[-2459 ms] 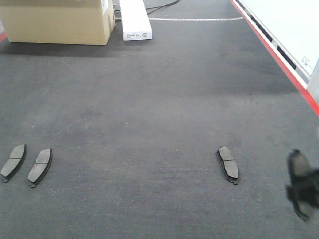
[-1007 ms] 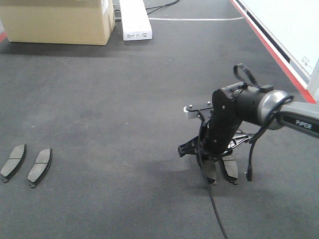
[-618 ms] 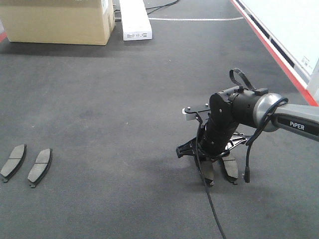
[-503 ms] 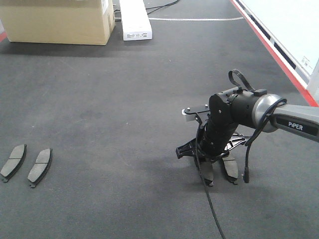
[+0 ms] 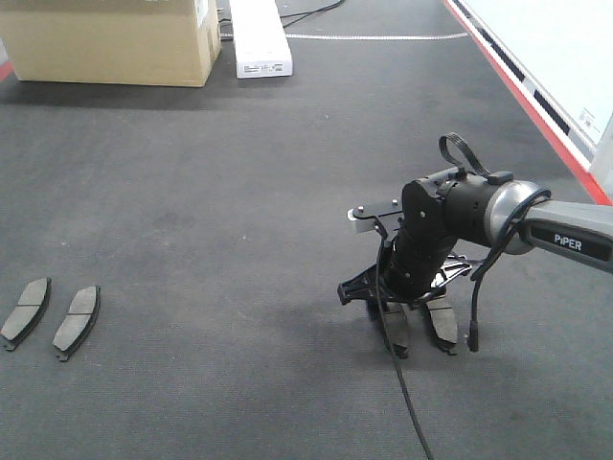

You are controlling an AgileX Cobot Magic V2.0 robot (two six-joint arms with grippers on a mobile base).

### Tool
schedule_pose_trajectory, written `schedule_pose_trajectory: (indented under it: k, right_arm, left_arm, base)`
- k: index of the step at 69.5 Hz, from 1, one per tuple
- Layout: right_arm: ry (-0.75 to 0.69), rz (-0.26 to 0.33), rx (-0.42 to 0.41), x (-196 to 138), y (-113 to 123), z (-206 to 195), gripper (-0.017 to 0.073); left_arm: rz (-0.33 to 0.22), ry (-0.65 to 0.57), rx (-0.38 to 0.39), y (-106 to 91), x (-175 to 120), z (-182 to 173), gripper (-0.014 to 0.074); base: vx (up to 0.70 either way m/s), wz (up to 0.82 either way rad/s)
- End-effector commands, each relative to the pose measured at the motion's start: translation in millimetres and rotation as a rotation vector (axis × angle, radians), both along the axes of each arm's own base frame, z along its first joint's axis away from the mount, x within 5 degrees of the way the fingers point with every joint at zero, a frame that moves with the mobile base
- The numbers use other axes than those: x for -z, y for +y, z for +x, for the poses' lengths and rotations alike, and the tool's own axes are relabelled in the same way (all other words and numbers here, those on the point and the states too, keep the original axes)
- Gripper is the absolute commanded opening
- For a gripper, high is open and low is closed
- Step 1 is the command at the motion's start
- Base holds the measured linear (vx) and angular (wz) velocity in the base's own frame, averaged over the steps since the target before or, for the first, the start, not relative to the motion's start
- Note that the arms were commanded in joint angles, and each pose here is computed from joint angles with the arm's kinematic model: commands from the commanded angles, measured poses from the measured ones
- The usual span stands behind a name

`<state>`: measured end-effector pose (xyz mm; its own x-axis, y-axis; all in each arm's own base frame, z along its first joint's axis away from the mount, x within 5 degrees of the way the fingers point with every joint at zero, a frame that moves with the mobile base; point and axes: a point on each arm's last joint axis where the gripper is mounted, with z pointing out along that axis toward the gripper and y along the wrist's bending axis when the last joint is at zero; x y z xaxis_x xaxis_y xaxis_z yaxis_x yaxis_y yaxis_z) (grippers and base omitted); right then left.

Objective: Move and align brake pads A on conveyor
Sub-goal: 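Lower the right gripper beside the brake pad nearest it on the belt, then open the right gripper to release the pad and lift away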

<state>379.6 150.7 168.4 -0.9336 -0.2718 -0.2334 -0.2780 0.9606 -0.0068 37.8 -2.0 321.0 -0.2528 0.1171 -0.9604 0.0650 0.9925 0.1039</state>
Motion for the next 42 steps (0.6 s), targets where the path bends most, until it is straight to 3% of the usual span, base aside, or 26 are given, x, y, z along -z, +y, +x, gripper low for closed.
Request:
schedule_pose_trajectory:
  k: [1,8,19,30,42]
  right_arm:
    - [-0.124,0.034,-0.017,-35.2,0.5,4.3,0.0645]
    - [-0.142,0.041,-0.017,-41.6,0.1,3.4,0.0713]
    - [-0.201,0.033,-0.034,-61.0,-3.2,0.4,0.0692]
    - [-0.291,0.01,-0.048,-91.0,-12.3,-5.9,0.0606]
    - [-0.397,0.031,0.011,-134.8,-39.0,-16.4,0.0459]
  left_arm:
    - [-0.007,-0.081,0.003,-0.2,-13.4,1.9,-0.0007]
    - [-0.007,-0.081,0.003,-0.2,-13.4,1.9,-0.0007]
    - [-0.007,-0.081,0.003,-0.2,-13.4,1.9,-0.0007]
    - [-0.007,-0.081,0.003,-0.2,-13.4,1.9,-0.0007]
    - [-0.007,-0.081,0.003,-0.2,-13.4,1.9,-0.0007]
  base:
    - [0.0,0.0]
    - [0.0,0.0]
    - [0.0,0.0]
    - [0.0,0.0]
    - [0.0,0.0]
